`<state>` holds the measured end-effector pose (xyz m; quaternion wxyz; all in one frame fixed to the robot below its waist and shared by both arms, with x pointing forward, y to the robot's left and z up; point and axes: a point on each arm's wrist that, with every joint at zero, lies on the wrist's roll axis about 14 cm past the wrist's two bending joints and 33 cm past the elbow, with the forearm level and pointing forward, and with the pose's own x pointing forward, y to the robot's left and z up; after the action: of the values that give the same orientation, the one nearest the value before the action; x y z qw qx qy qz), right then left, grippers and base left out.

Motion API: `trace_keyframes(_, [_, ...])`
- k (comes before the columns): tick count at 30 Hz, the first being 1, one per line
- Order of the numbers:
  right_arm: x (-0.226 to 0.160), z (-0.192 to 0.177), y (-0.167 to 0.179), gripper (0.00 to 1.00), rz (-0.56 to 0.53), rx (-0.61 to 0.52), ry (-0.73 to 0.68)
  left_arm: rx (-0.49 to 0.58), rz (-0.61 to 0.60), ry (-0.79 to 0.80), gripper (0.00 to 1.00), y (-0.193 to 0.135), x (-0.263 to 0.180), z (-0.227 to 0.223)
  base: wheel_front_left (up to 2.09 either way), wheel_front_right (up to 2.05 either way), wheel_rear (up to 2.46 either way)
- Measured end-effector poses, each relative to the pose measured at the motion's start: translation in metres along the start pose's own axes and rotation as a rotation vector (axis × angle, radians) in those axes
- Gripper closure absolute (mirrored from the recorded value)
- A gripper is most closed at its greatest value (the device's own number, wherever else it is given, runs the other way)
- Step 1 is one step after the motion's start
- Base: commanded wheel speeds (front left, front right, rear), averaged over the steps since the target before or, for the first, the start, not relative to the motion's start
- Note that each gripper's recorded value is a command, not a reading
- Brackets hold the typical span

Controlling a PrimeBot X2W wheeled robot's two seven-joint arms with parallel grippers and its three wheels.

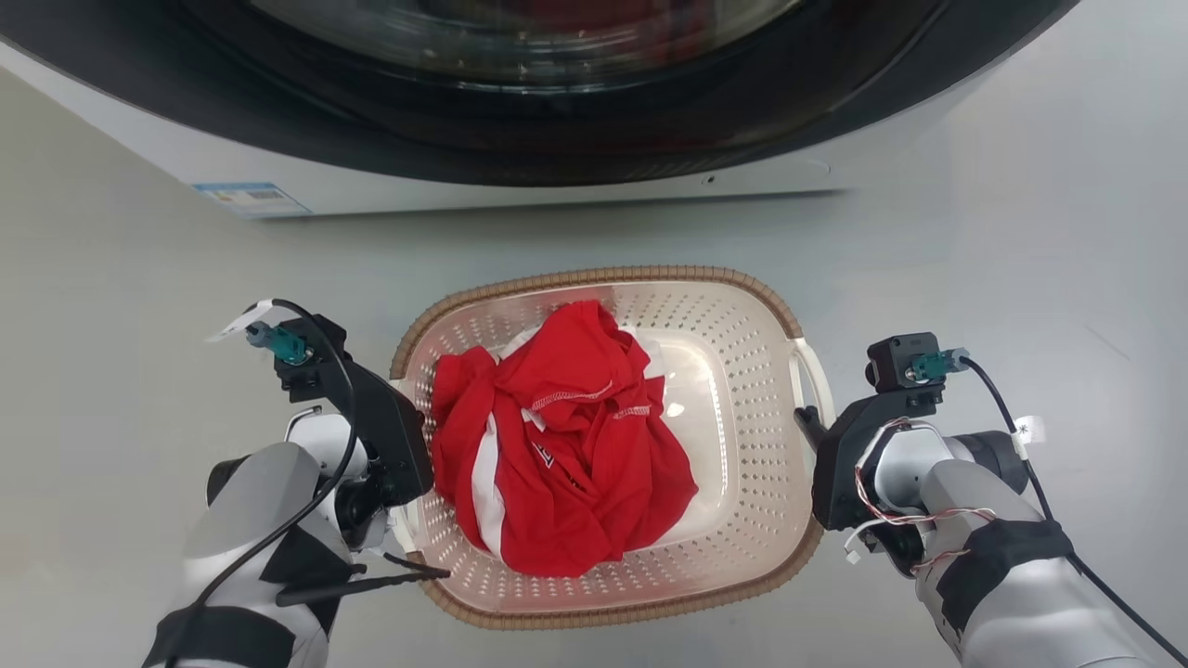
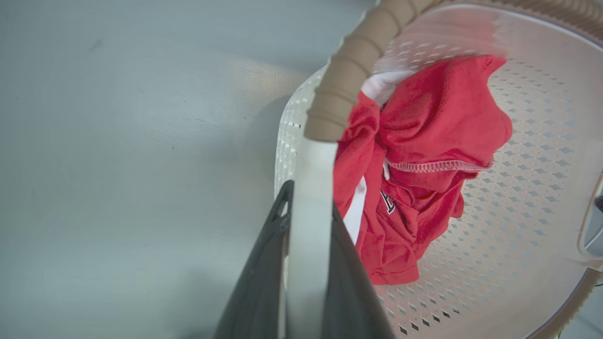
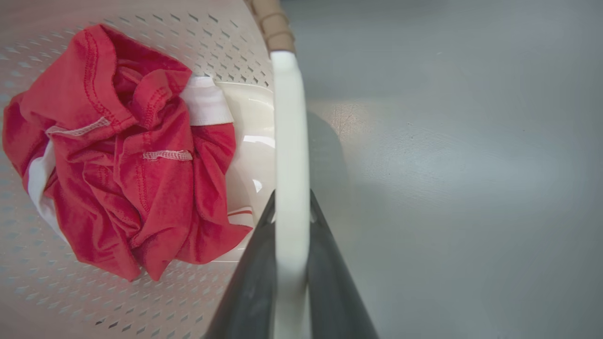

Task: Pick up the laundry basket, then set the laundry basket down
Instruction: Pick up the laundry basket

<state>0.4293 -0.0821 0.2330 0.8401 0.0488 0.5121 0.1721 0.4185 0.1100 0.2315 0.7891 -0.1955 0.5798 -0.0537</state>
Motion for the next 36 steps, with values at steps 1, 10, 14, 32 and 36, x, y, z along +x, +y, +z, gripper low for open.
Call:
trace_keyframes(1, [-0.003, 0.001, 0.0, 1.0, -0.002, 0.002, 0.006, 0.003, -0.003, 0.002, 1.0, -0.002, -0.003, 0.001, 0.0, 0.0, 0.0])
trace_keyframes(10, [-0.032, 0.006, 0.005, 1.0, -0.011, 0.053, 0.051, 0.027, -0.026, 0.01, 1.0, -0.018, -0.032, 0.006, 0.0, 0.0, 0.0])
trace_keyframes(14, [-0.051, 0.007, 0.008, 1.0, -0.016, 0.08, 0.074, 0.027, -0.044, 0.025, 1.0, -0.027, -0.048, 0.001, 0.0, 0.0, 0.0])
trace_keyframes(32, [-0.102, 0.016, 0.02, 1.0, -0.011, 0.123, 0.094, 0.04, -0.092, 0.033, 1.0, -0.047, -0.094, -0.002, 0.0, 0.0, 0.0])
trace_keyframes(36, [-0.111, 0.016, 0.021, 1.0, -0.01, 0.131, 0.098, 0.043, -0.1, 0.035, 1.0, -0.05, -0.101, -0.004, 0.0, 0.0, 0.0])
